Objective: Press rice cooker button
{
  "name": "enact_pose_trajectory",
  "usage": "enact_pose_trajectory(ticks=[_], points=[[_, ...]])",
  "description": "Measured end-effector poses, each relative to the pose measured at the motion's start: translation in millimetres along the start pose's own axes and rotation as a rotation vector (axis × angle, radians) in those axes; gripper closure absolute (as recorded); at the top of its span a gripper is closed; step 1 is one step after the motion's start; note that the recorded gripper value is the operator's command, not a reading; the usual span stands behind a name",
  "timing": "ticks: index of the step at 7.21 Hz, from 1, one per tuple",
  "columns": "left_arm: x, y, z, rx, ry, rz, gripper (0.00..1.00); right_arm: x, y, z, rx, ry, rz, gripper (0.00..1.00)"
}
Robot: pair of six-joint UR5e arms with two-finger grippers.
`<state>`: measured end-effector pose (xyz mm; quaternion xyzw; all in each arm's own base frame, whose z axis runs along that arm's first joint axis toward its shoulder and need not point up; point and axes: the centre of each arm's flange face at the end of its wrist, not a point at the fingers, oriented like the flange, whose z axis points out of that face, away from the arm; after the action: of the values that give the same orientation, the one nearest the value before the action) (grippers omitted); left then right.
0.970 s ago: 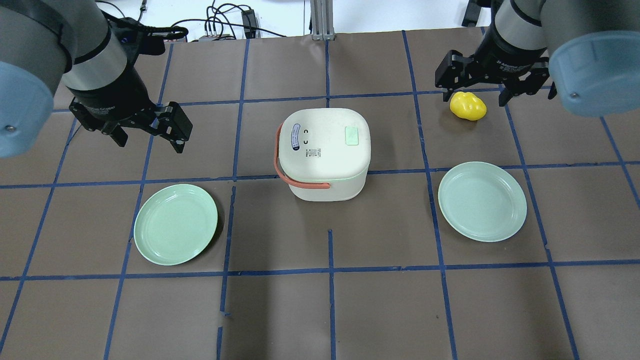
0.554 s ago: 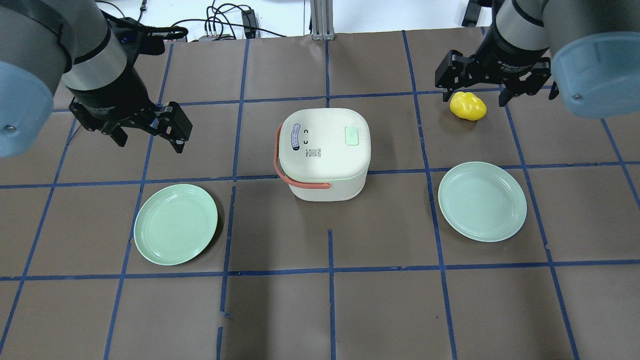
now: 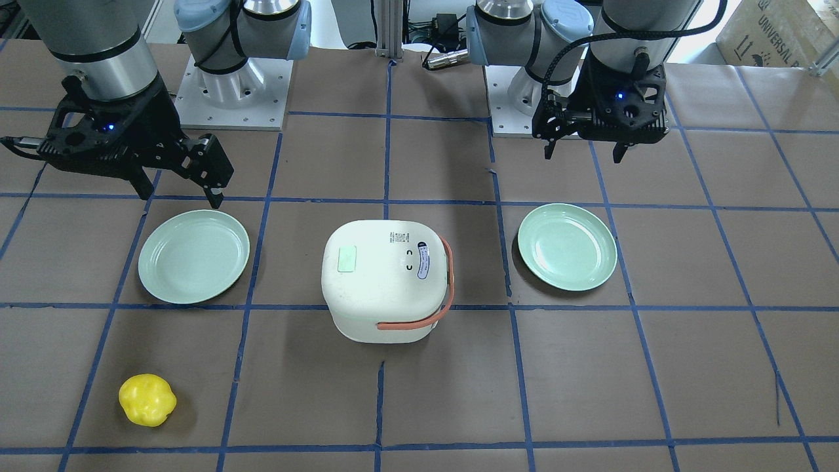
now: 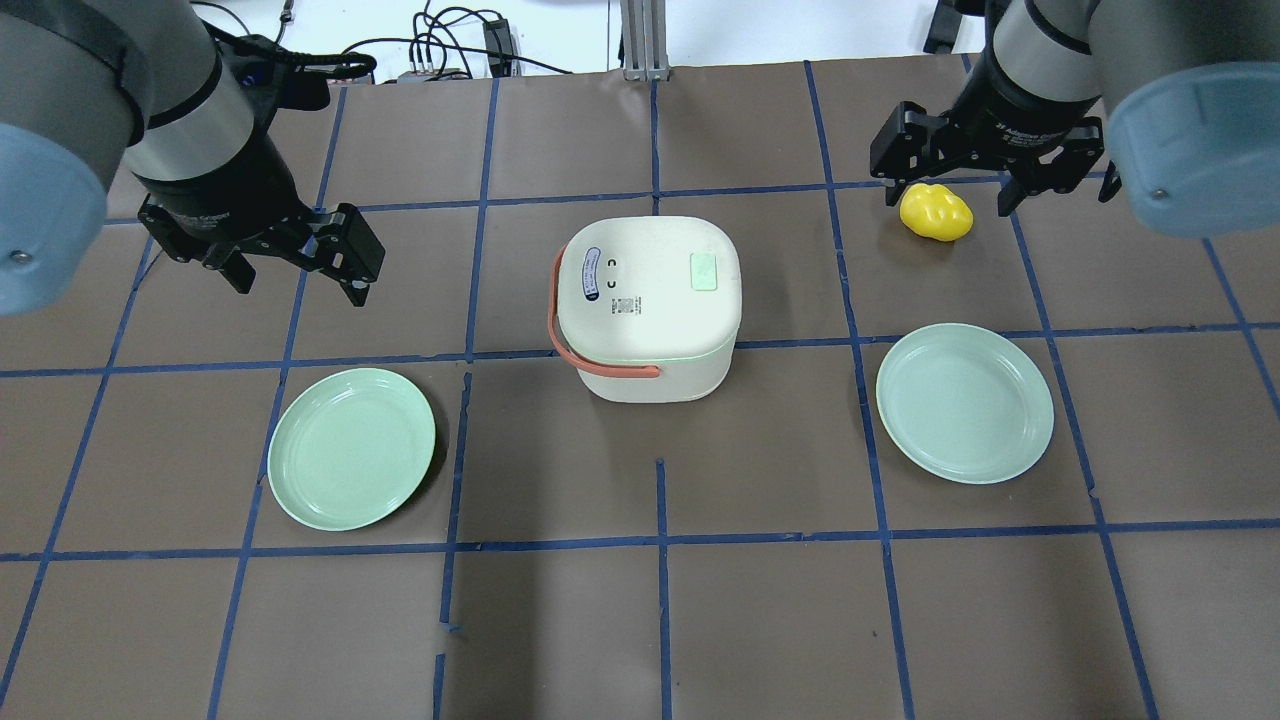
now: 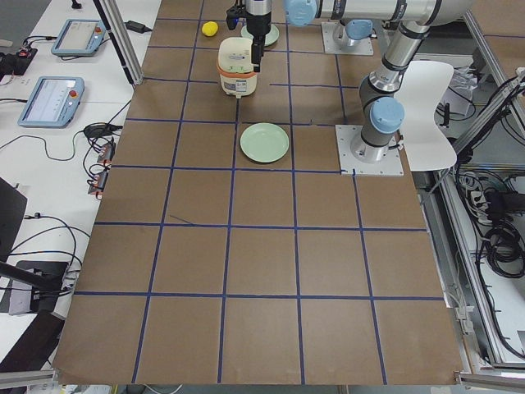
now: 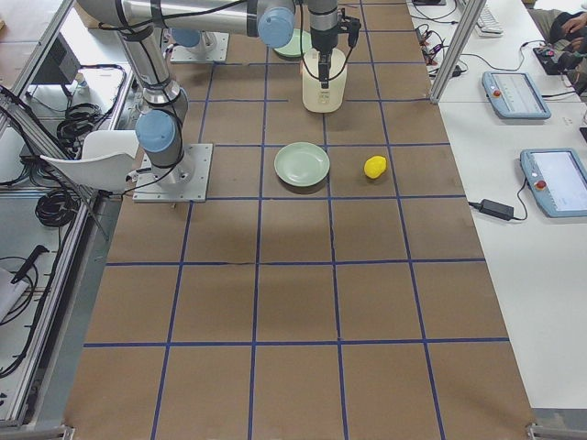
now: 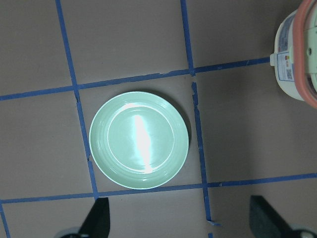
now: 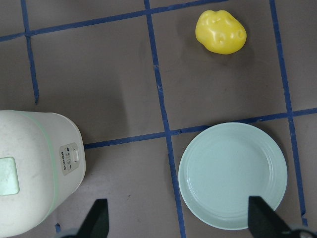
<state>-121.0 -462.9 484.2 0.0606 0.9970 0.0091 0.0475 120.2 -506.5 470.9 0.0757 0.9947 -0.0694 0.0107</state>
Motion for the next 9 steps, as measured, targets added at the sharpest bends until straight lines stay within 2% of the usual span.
enact_pose_trajectory(ticks=[9], points=[[0.3,0.1,0.1,-0.001,0.001,0.001,0.00,-1.8,-1.4,-3.1,0.012,-0.009,-0.009,0.00]])
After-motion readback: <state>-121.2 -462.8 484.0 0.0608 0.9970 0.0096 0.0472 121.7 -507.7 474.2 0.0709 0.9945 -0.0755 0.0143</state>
